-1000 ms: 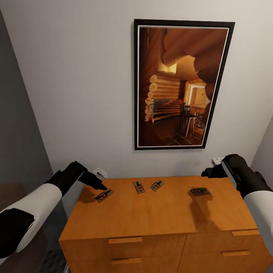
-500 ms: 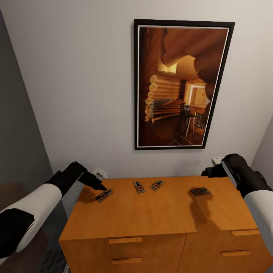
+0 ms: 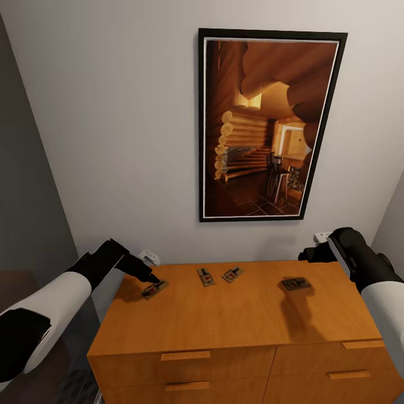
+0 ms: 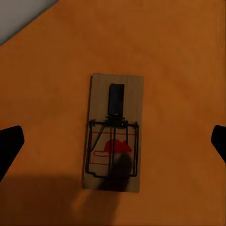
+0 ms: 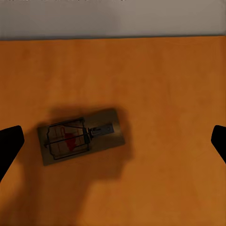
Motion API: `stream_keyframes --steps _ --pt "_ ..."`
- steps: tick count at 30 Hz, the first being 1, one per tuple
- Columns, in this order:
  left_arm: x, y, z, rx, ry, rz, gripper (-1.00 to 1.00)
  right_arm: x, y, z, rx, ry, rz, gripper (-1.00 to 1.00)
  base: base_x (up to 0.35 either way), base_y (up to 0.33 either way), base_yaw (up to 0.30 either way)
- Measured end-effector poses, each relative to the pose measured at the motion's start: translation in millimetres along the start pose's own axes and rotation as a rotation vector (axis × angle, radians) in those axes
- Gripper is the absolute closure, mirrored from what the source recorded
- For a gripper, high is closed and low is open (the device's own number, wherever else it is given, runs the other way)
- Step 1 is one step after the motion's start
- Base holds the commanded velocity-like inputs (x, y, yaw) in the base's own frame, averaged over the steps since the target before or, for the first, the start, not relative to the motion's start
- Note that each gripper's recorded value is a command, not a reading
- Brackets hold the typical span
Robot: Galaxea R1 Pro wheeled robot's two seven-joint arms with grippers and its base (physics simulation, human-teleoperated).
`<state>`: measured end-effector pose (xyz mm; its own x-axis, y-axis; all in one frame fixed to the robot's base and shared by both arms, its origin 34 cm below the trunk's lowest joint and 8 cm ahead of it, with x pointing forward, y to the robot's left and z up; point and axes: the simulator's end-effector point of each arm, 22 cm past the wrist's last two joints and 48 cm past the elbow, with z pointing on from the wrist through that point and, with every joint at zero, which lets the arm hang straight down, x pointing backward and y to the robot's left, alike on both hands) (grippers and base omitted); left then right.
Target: Take the four mousetraps from the cabinet in the bathroom and place them on the bathroom floor. Make sure all four end up on the same floor surface, and ensure that at least two of them are either under or directly next to the same bathroom sink.
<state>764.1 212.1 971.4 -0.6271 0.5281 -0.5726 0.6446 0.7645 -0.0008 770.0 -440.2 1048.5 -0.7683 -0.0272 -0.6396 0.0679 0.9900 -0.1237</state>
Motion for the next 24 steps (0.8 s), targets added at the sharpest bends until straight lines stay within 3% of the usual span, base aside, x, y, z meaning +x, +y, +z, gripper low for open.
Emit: stream_keyframes --steps 10,24 --pt "11 0 2.3 0.005 0.033 0.058 -1.0 0 0 -0.1 0.0 -0.001 0.0 -1.0 0.0 0.0 0.0" --pt "18 -1 3.1 0.013 0.056 0.073 -1.0 0 -7 -1.1 0.011 0.0 0.003 -1.0 0.0 0.0 0.0"
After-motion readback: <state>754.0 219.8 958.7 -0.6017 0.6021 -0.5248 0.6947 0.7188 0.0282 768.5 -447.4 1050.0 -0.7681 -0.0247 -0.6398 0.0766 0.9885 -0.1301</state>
